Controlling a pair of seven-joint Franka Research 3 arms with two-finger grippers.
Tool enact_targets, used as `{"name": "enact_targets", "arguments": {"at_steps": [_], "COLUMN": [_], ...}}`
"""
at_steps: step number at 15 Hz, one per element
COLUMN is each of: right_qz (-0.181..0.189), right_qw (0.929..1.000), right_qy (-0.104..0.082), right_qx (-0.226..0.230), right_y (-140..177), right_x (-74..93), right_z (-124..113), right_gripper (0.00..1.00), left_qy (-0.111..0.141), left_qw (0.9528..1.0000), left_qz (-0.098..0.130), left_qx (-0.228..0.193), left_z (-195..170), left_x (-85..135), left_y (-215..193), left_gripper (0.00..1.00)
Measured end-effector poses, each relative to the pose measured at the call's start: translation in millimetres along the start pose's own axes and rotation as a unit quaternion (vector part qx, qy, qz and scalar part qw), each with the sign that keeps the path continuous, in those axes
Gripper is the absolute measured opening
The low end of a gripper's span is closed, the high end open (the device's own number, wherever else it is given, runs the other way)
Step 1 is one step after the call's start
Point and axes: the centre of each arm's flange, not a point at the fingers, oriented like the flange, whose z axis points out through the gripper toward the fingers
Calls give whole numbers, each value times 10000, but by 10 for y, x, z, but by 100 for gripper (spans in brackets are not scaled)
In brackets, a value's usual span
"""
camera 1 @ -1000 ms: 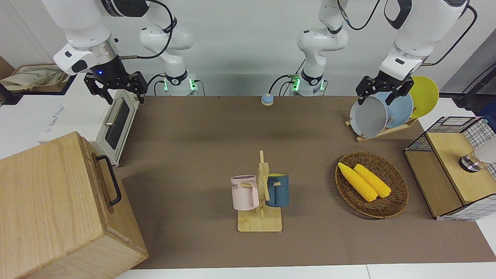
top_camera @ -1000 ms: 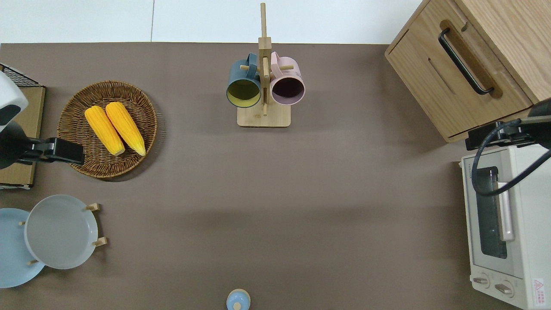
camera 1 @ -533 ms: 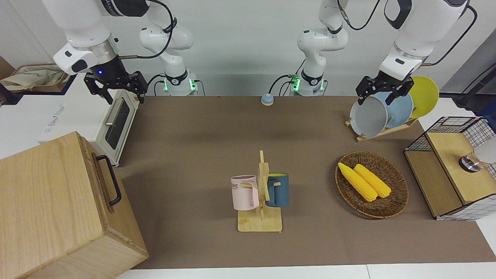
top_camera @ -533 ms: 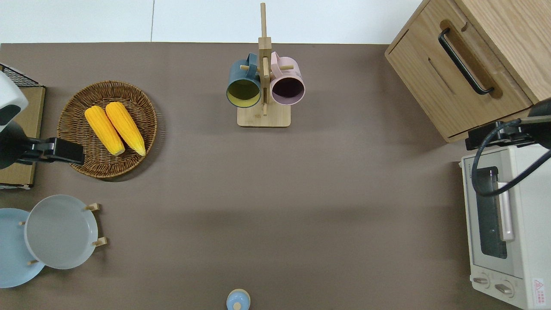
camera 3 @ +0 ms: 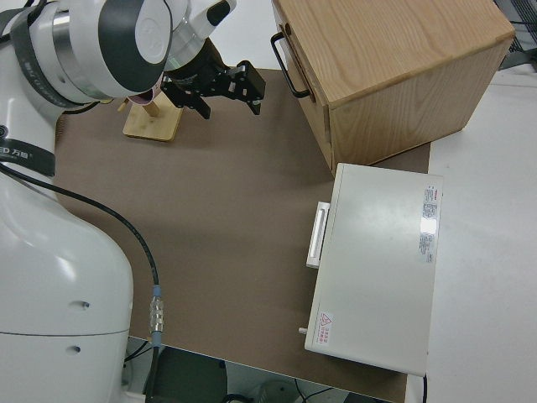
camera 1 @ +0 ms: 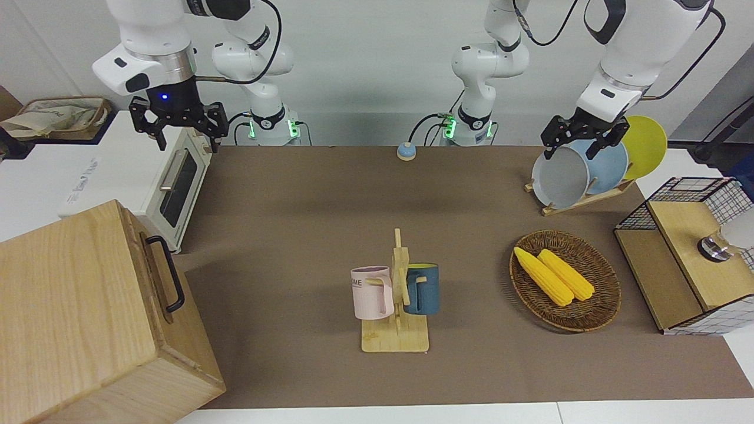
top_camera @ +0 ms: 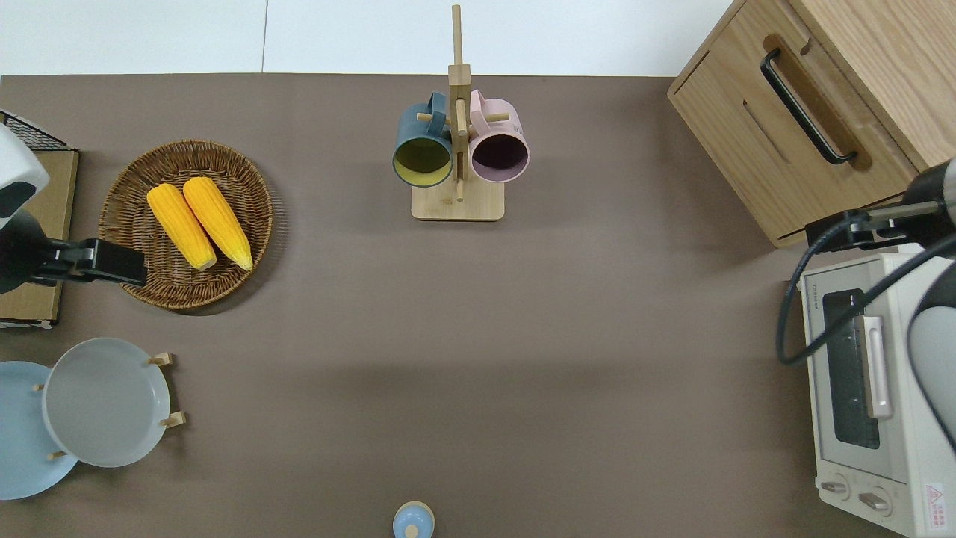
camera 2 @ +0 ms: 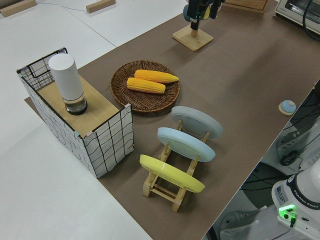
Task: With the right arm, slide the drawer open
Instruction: 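Reach the right gripper up toward the black drawer handle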
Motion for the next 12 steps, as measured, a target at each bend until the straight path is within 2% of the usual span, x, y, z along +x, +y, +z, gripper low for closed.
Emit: {"name": "enact_targets", "arguments": {"at_steps": [3,7,9,12], "right_qz": [52,-101,-213,-397], "right_qw": [9978,9891,9827,9694], "right_qy": [184,616,781,1057], "right_qx": [-630,-1331,-1664,-2180], "right_y": [-370,-766,-908,-1122], "right_x": [-15,-18,1,56], "right_z": [-117,-256,-241,-120], "right_gripper": [99,99,99,99], "left_qy": [0,0,0,0], "left_qw": [10000,10000,10000,10000], "left_qz": [0,0,0,0], "left_qx": [0,0,0,0], "left_z": [0,0,0,0], "left_x": [0,0,0,0], "left_y": [0,0,0,0], "left_gripper": [100,100,100,100]}}
